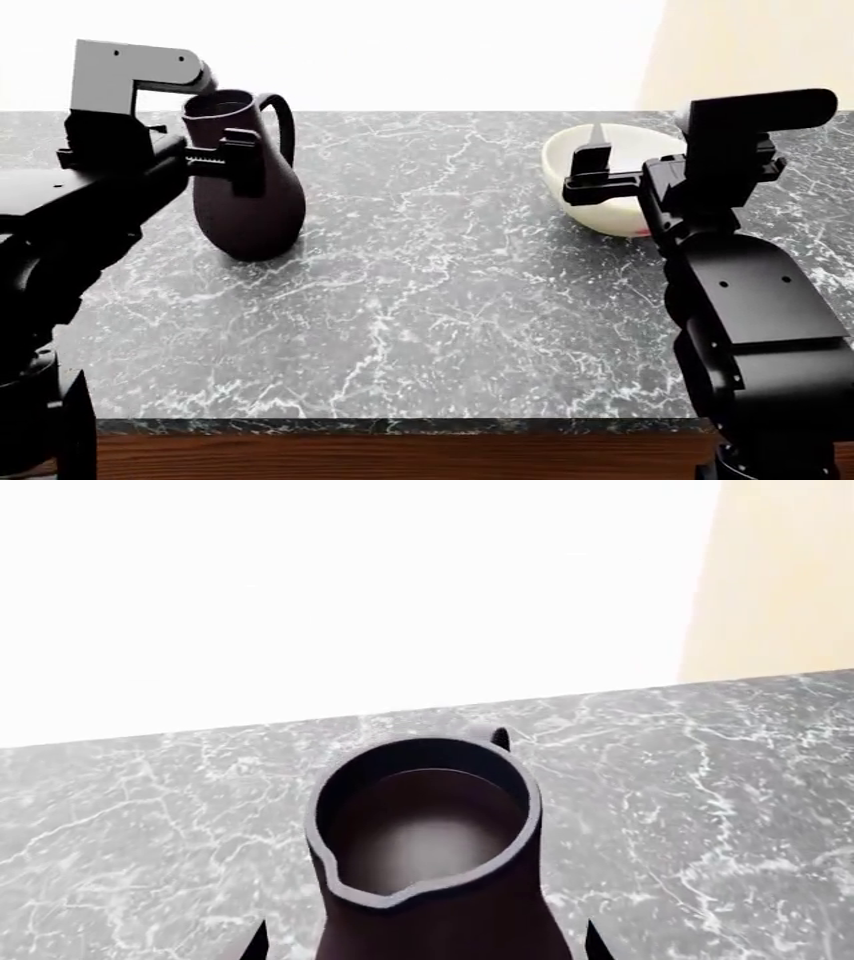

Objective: Pick the pitcher and bowl and place them in the sink. Then turn on the water.

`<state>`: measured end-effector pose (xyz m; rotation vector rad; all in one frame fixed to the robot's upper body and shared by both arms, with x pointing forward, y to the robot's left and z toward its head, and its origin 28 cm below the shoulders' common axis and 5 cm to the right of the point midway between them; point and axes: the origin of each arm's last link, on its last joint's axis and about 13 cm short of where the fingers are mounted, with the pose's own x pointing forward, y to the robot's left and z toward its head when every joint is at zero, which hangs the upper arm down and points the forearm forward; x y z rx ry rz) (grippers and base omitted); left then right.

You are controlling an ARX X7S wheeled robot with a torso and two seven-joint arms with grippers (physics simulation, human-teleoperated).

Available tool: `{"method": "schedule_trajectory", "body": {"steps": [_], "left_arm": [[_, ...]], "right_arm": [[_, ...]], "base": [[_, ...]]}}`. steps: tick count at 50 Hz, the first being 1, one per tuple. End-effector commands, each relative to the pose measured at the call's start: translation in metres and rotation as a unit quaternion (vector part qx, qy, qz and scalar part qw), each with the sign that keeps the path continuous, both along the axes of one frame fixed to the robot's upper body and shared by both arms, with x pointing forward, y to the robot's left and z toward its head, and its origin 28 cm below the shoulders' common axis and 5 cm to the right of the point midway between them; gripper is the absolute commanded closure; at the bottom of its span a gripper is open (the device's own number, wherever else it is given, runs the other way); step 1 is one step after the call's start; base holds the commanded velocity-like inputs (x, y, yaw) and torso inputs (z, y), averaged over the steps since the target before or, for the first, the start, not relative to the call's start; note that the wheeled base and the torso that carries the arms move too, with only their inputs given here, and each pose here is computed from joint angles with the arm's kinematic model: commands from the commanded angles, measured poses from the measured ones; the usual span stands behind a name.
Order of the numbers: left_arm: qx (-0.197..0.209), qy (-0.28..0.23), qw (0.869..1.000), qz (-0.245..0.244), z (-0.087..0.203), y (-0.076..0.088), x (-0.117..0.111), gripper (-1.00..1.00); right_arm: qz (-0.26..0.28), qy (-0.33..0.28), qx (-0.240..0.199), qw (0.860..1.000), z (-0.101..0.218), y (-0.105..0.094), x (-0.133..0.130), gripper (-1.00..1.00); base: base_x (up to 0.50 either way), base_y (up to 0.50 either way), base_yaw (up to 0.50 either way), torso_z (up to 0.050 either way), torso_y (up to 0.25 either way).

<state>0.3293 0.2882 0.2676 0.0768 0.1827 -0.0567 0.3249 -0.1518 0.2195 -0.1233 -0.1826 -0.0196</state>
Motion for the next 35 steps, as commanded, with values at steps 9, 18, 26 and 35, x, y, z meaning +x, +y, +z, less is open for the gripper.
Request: {"method": "schedule_trajectory", "body": {"steps": [9, 18, 26, 35], "left_arm": [[0.016, 0.012, 1.0, 0.003, -0.001, -0.004, 0.033, -1.0], [0.021, 0.018, 1.0, 0.004, -0.001, -0.006, 0.041, -1.0], [0.022, 0.022, 0.999, 0.008, -0.002, -0.005, 0.046, -1.0], [0.015, 0.004, 1.0, 0.015, 0.003, -0.004, 0.041, 1.0]], "right_arm": [[-0.003, 0.002, -0.001, 1.0, 0.0, -0.001, 0.001, -1.0], [-0.004, 0.002, 0.0, 1.0, -0.001, -0.002, 0.001, -1.0], [-0.005, 0.003, 0.002, 1.0, -0.002, -0.002, 0.002, -1.0], [-0.005, 0.003, 0.0, 1.0, -0.002, -0.002, 0.002, -1.0]], "base": [[0.0, 0.0, 0.0, 0.0, 0.0], [0.0, 0.0, 0.0, 0.0, 0.0], [0.0, 0.0, 0.0, 0.0, 0.0], [0.0, 0.0, 0.0, 0.0, 0.0]]}}
